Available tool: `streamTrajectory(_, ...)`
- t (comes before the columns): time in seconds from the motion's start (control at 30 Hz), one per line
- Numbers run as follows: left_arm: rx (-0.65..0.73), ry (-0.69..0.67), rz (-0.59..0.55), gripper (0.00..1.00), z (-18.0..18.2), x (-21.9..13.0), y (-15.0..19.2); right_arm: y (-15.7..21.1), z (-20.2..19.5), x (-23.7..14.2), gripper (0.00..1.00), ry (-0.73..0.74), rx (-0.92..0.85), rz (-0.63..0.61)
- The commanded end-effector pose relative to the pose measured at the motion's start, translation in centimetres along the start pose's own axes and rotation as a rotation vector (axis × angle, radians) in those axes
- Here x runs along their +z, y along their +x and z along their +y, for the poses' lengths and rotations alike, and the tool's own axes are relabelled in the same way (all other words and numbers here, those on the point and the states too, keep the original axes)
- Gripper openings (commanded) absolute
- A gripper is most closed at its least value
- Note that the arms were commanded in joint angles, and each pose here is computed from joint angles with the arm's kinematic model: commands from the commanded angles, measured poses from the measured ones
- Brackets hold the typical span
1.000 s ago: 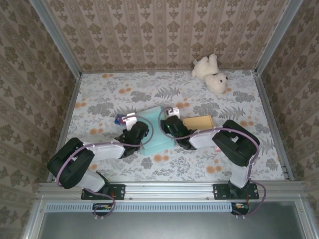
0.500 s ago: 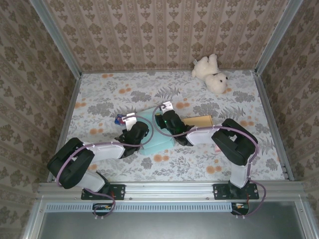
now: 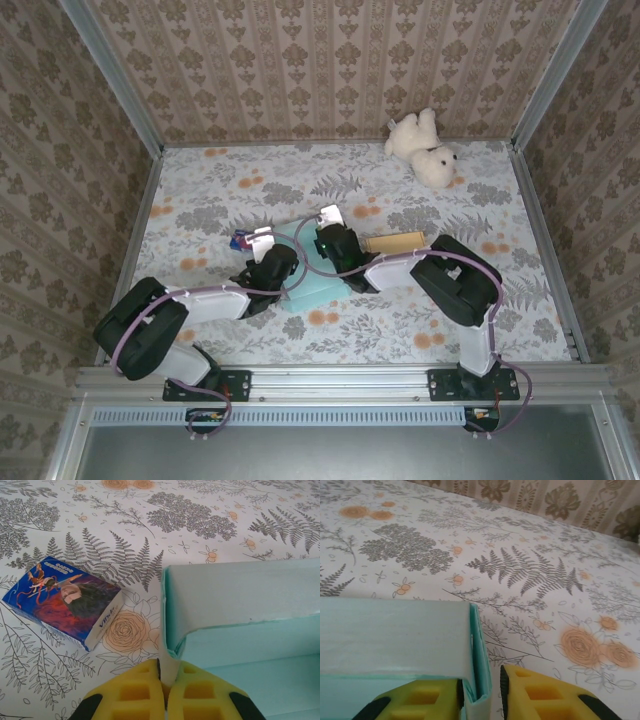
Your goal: Fold the paper box
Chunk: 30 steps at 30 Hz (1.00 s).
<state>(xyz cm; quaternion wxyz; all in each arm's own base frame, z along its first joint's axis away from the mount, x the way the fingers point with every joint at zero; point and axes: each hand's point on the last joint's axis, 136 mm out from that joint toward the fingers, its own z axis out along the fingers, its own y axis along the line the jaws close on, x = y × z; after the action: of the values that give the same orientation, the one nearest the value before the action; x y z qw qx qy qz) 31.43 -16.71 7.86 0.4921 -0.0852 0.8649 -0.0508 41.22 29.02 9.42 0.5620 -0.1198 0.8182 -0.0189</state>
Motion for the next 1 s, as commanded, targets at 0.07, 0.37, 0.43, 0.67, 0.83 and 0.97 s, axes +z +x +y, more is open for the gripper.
streamTrajectory(0.07,0.026,-0.073,0.015,0.0,1.9,-0.1,0.6,0.3,-6.0,-1.2,0.27,0.345,-0.022,0.009)
streamTrajectory(0.37,0.027,-0.061,0.019,0.0,1.6,0.0,0.6,-1.4,-0.1,-3.0,0.34,-0.027,0.096,-0.028)
streamTrajectory(0.43,0.032,-0.048,0.02,0.0,1.4,0.0,0.6,-1.7,0.9,-3.8,0.37,-0.102,0.131,-0.02)
streamTrajectory(0.67,0.076,0.012,0.008,0.0,0.4,-0.2,0.1,-1.5,0.4,-7.1,0.45,-0.178,0.175,0.025)
streamTrajectory(0.83,0.14,0.11,-0.019,0.0,-1.3,-0.7,-0.5,-2.1,-2.2,-9.7,0.45,-0.159,0.187,0.048)
streamTrajectory(0.97,0.181,0.186,-0.062,0.0,-2.4,-1.3,-1.1,-2.8,-4.3,-10.8,0.49,-0.112,0.151,0.072)
